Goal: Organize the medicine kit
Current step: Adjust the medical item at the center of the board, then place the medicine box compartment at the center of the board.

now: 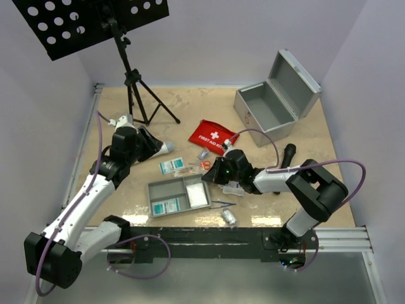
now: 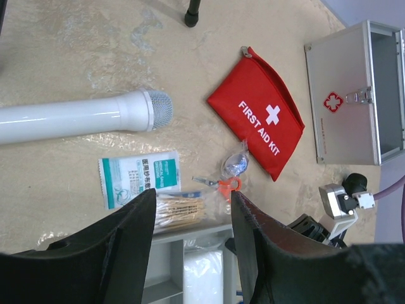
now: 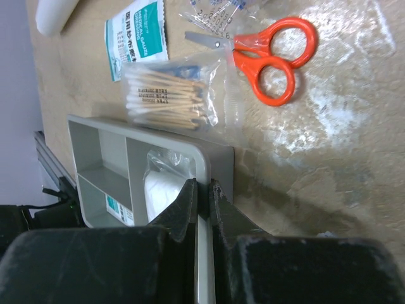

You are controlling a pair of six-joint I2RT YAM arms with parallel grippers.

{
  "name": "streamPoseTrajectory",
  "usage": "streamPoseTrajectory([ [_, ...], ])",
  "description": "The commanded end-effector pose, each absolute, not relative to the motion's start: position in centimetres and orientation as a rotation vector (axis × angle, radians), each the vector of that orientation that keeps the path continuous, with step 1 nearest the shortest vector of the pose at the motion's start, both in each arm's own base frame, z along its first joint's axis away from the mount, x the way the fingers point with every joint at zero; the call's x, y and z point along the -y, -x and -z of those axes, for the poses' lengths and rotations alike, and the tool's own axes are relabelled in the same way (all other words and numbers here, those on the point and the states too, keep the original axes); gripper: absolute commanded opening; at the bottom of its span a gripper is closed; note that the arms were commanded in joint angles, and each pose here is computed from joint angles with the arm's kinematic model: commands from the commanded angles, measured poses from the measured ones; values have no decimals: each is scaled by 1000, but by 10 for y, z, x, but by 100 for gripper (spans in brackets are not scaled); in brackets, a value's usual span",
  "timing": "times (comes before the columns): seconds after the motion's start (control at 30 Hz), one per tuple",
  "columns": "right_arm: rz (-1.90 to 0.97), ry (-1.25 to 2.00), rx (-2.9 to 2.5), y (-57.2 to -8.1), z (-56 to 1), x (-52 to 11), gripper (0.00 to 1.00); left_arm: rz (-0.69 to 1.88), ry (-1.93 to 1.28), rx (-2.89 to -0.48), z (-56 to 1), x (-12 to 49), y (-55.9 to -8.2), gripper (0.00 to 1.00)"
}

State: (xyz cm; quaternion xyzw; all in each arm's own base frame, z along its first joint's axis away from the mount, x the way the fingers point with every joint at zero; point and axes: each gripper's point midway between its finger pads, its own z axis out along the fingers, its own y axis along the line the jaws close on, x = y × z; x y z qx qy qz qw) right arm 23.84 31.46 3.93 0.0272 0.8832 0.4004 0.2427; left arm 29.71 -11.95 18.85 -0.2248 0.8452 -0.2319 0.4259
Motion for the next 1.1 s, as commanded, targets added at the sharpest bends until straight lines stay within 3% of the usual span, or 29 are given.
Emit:
streamPoseTrajectory([
  [0.0, -985, -134, -2438, -251, -23, -295, 0, 598, 560, -2074, -196, 120, -306, 55],
  [0.47, -830, -109, -2397, -310, -15, -255, 0, 591, 558, -2103, -186, 121, -305, 55],
  [0.73, -838, 96, -2413, -273, -24, -274, 0, 616, 562, -2105, -181, 124, -302, 55],
  [1.07, -986, 26, -2460, -232, -20, -312, 0, 628, 567, -2118, -172, 126, -299, 55],
])
